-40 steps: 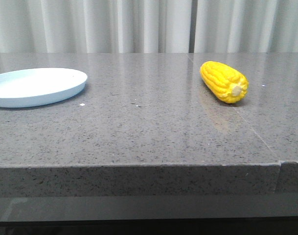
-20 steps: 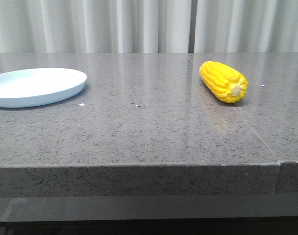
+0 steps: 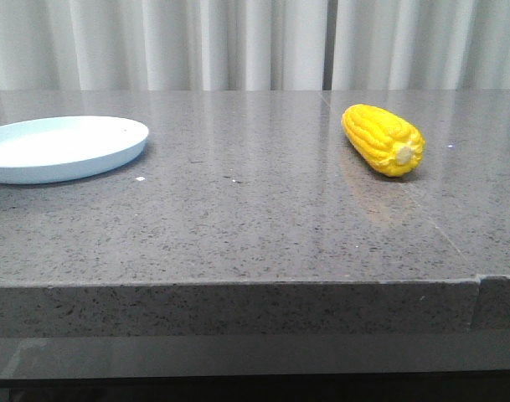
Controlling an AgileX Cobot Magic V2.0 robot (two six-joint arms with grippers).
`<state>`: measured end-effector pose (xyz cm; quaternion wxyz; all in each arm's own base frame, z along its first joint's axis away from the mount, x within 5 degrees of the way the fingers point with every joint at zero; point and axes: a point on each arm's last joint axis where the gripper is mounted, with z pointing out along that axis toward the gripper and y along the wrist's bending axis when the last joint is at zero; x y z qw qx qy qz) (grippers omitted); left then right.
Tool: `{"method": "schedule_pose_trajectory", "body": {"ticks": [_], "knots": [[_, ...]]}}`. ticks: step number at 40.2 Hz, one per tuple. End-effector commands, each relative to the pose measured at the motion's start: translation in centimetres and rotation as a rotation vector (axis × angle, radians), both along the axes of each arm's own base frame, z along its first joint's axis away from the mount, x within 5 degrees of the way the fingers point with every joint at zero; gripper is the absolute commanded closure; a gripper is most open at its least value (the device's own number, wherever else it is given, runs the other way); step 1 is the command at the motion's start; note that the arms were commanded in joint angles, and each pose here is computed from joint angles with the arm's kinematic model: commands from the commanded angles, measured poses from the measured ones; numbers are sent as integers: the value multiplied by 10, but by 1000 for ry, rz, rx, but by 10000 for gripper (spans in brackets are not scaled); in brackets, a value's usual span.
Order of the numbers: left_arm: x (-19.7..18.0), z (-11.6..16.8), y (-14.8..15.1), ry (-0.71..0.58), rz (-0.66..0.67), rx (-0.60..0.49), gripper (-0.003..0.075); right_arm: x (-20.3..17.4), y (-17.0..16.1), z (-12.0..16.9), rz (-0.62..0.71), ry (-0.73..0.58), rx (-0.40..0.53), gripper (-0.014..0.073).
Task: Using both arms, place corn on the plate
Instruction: 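Lower the left gripper to the pale blue plate's rim and push it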
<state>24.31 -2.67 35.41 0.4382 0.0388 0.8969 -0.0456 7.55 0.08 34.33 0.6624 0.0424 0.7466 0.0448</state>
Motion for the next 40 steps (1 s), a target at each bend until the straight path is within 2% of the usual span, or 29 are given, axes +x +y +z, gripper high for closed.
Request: {"method": "schedule_pose_trajectory", "body": {"ticks": [1, 8, 14, 22, 26, 29, 31, 37, 40], "knots": [[26, 14, -5, 46, -10, -2, 93, 0, -1, 17, -5, -95, -12, -49], [75, -11, -4, 268, -4, 87, 143, 0, -1, 17, -5, -95, -12, -49], [100, -34, 0, 350, 12, 84, 199, 0, -1, 17, -5, -95, -12, -49], [120, -70, 5, 452, 29, 78, 206, 0, -1, 17, -5, -95, -12, -49], [123, -79, 5, 474, 29, 76, 215, 0, -1, 17, -5, -95, -12, -49], [124, -79, 3, 473, 29, 54, 282, 0, -1, 17, -5, -95, -12, -49], [124, -79, 2, 470, 29, 37, 377, 0, -1, 17, -5, -95, -12, -49], [126, -78, 2, 454, 30, 32, 738, 0, -1, 17, -5, -95, -12, -49], [126, -78, 1, 453, 31, 20, 740, 0, -1, 17, -5, -95, -12, -49]]}}
